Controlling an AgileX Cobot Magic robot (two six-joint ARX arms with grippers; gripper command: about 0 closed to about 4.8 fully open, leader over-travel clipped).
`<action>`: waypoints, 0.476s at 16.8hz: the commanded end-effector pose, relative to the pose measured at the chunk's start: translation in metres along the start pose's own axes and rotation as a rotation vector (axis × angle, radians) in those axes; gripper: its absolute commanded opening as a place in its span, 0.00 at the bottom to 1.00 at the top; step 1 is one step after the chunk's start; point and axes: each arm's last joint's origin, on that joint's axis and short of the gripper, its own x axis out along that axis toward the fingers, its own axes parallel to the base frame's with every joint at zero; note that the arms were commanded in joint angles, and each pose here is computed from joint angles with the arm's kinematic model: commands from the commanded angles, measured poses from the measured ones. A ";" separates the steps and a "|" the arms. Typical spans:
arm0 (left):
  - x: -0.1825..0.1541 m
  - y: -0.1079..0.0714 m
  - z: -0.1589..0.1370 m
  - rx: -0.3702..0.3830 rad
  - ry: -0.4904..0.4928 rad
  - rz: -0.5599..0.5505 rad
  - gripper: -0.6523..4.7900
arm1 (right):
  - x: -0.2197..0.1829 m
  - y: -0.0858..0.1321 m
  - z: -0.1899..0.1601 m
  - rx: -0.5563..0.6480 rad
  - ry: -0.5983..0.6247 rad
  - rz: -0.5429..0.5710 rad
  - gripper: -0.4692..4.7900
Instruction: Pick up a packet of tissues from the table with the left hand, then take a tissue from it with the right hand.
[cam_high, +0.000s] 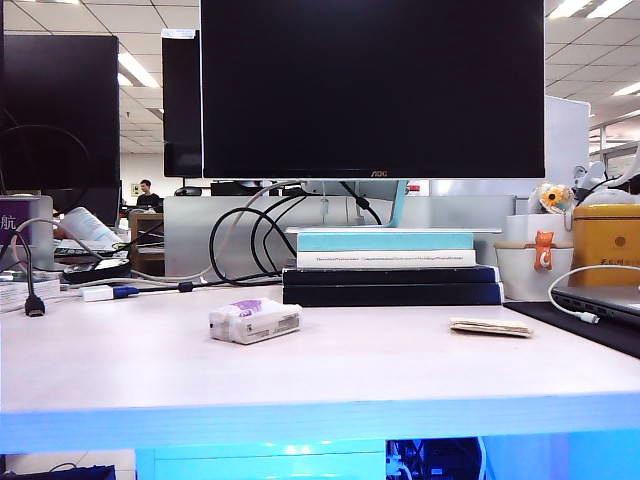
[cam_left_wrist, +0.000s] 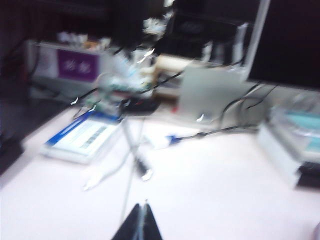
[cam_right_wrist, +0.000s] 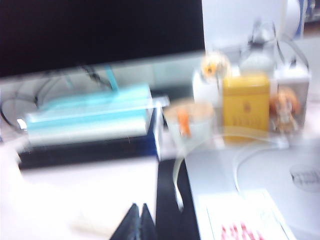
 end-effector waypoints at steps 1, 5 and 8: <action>-0.001 0.002 -0.010 0.061 0.110 0.024 0.11 | -0.001 -0.004 -0.013 -0.009 0.109 -0.096 0.08; 0.000 0.003 -0.023 0.062 0.179 0.032 0.11 | -0.002 -0.006 -0.021 0.021 0.195 -0.138 0.08; -0.001 0.004 -0.028 0.061 0.230 0.037 0.11 | -0.003 -0.007 -0.022 0.011 0.203 -0.160 0.08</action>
